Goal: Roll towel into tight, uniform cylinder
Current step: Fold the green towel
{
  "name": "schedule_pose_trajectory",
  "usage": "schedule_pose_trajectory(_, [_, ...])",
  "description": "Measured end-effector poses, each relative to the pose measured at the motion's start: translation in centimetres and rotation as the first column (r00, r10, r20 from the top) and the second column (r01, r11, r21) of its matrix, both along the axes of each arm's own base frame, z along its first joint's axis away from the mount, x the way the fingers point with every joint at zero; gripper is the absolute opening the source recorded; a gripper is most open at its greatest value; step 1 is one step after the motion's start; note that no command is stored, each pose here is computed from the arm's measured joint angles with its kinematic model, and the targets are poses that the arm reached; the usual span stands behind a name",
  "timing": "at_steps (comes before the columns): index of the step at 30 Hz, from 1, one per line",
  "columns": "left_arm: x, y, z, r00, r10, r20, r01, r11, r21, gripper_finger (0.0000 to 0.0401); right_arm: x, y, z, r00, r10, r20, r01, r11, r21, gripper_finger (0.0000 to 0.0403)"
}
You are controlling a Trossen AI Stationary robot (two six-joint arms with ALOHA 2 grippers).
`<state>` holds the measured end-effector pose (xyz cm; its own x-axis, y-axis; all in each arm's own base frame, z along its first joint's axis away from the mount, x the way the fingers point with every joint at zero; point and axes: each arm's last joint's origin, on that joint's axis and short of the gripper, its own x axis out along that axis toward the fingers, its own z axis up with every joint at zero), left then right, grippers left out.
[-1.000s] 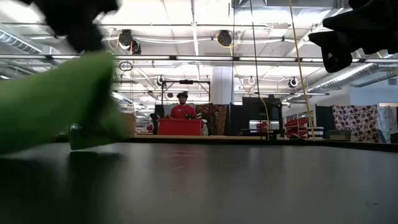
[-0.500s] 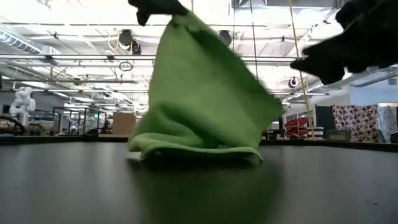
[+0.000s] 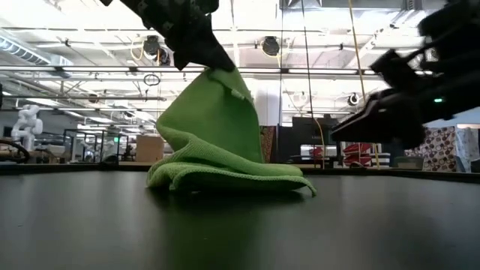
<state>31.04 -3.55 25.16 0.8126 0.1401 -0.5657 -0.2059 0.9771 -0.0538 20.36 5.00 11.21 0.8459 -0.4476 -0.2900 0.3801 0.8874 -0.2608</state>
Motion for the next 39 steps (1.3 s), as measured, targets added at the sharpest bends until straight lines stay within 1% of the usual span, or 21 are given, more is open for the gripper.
schedule_pose_trajectory(2, [-0.2, -0.3, 0.2, 1.0, -0.015, 0.006, 0.015, 0.999, -0.03, 0.0, 1.4, -0.5, 0.1, 1.0, -0.024, -0.008, 0.024, 1.0, -0.012, 0.0231])
schedule_pose_trajectory(4, [-0.4, -0.8, 0.5, 0.999, -0.035, 0.019, 0.036, 0.997, -0.062, 0.0, 3.0, -1.1, 0.2, 1.0, -0.01, -0.028, 0.01, 1.0, -0.007, 0.0233])
schedule_pose_trajectory(8, [-0.7, -2.4, 0.6, 0.996, -0.09, 0.018, 0.091, 0.991, -0.094, 0.0, 5.6, -2.9, -0.4, 0.993, -0.004, -0.122, 0.006, 1.0, 0.017, 0.0233])
schedule_pose_trajectory(11, [-1.0, -3.3, 0.7, 0.994, -0.104, 0.022, 0.106, 0.988, -0.109, 0.0, 6.8, -4.2, -1.1, 0.981, -0.003, -0.196, 0.009, 0.999, 0.031, 0.0233])
schedule_pose_trajectory(15, [-1.4, -4.1, 0.4, 0.994, -0.113, -0.012, 0.111, 0.989, -0.095, 0.0, 7.7, -5.1, -1.7, 0.973, 0.025, -0.231, -0.015, 0.999, 0.045, 0.0233])
schedule_pose_trajectory(19, [-1.7, -4.4, 0.2, 0.992, -0.117, -0.039, 0.113, 0.989, -0.092, 0.0, 8.2, -5.6, -1.8, 0.969, 0.012, -0.248, -0.008, 1.0, 0.016, 0.0233])
schedule_pose_trajectory(25, [-2.0, -5.1, 0.0, 0.99, -0.126, -0.065, 0.12, 0.988, -0.097, 0.0, 8.1, -6.2, -2.0, 0.954, -0.001, -0.299, 0.001, 1.0, -0.001, 0.0227])
schedule_pose_trajectory(32, [-2.3, -5.8, 0.0, 0.988, -0.14, -0.064, 0.134, 0.987, -0.09, 0.0, 8.1, -6.9, -2.0, 0.952, -0.021, -0.306, 0.017, 1.0, -0.017, 0.0188])
schedule_pose_trajectory(35, [-2.3, -5.8, 0.0, 0.989, -0.136, -0.065, 0.13, 0.987, -0.095, 0.0, 8.1, -7.0, -1.9, 0.953, -0.011, -0.303, 0.007, 1.0, -0.012, 0.0158])
schedule_pose_trajectory(39, [-2.3, -5.8, -0.1, 0.991, -0.115, -0.068, 0.11, 0.991, -0.077, 0.0, 8.2, -6.7, -2.0, 0.951, 0.04, -0.306, -0.037, 0.999, 0.016, 0.0105])
